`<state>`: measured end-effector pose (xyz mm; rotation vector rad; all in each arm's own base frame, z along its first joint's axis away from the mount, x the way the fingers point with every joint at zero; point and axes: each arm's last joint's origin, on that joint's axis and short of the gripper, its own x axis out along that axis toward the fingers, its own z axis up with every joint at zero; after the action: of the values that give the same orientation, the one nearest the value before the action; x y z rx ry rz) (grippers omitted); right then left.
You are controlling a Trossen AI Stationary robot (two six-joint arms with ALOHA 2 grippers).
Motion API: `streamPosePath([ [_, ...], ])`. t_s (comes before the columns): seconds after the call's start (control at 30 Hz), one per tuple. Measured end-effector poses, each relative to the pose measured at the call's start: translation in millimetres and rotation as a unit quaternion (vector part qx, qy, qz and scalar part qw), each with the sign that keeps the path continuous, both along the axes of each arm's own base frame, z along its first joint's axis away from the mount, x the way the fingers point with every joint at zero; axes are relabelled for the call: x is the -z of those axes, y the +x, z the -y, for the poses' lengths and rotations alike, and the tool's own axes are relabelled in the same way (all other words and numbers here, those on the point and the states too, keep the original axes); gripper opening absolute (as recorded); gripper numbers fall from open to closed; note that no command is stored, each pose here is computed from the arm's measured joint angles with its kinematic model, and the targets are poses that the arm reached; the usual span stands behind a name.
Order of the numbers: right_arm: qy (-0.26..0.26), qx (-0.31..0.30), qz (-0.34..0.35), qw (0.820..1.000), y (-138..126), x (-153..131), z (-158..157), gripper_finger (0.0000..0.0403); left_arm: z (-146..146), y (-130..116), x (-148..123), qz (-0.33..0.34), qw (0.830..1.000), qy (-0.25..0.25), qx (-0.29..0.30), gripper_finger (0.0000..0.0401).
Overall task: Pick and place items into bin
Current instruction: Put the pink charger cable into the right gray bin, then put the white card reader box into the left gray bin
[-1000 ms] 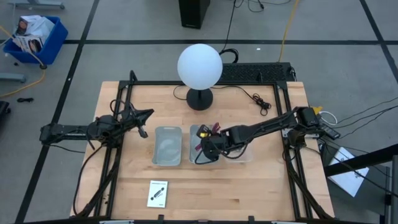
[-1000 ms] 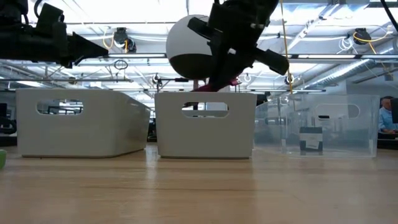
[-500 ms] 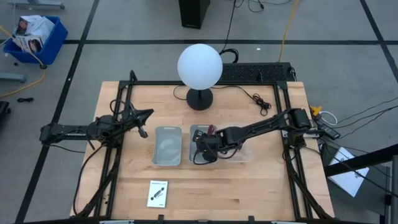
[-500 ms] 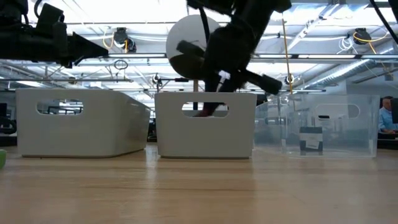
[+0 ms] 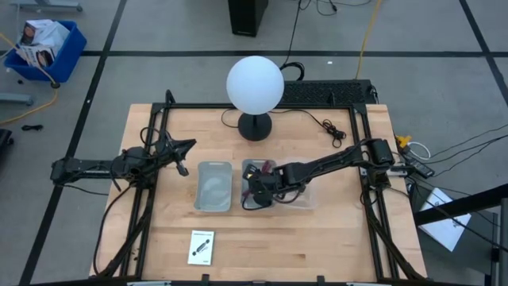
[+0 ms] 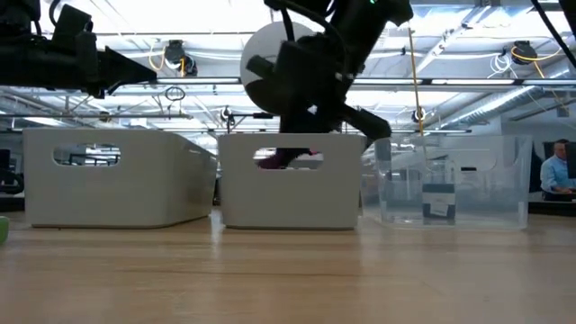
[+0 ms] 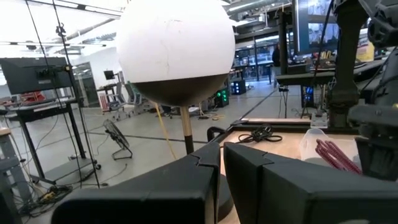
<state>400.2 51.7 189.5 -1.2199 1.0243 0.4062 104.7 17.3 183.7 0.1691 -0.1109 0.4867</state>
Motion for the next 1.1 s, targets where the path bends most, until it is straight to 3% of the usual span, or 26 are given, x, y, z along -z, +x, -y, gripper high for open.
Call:
streamPosePath([
  [0.4, 0.022, 0.004, -0.013, 1.0, -3.1, 0.5, -3.1, 0.0108, 0.0, 0.0, 0.0, 0.0, 1.0, -0.001, 0.0, 0.0031],
  [0.6, -0.07, 0.046, 0.02, 0.996, -3.5, -8.0, -1.9, 0.013, 0.0, 0.0, 0.0, 0.0, 1.0, -0.001, 0.0, 0.0031],
  [0.67, -0.063, 0.053, 0.039, 0.996, -7.0, -20.8, -1.9, 0.0131, 0.0, 0.0, 0.0, 0.0, 1.0, -0.001, 0.0, 0.0031],
  [0.77, 0.01, 0.071, 0.098, 0.993, -14.5, -51.3, -2.7, 0.0123, 0.0, 0.0, 0.2, 0.0, 1.0, -0.001, 0.0, 0.0031],
  [0.87, 0.113, 0.091, 0.154, 0.977, -28.5, -86.7, -3.8, 0.0103, 0.0, 0.1, 0.7, -0.004, 1.0, -0.001, 0.0, 0.0031],
  [1.0, 0.307, 0.108, 0.2, 0.924, -50.9, -127.1, 0.2, 0.0062, 0.0, 0.1, 0.7, -0.003, 1.0, -0.001, 0.0, 0.0031],
  [1.1, 0.381, 0.09, 0.217, 0.894, -67.0, -127.1, -4.0, 0.0023, 0.0, 0.1, 0.6, -0.003, 1.0, -0.001, 0.0, 0.0031],
])
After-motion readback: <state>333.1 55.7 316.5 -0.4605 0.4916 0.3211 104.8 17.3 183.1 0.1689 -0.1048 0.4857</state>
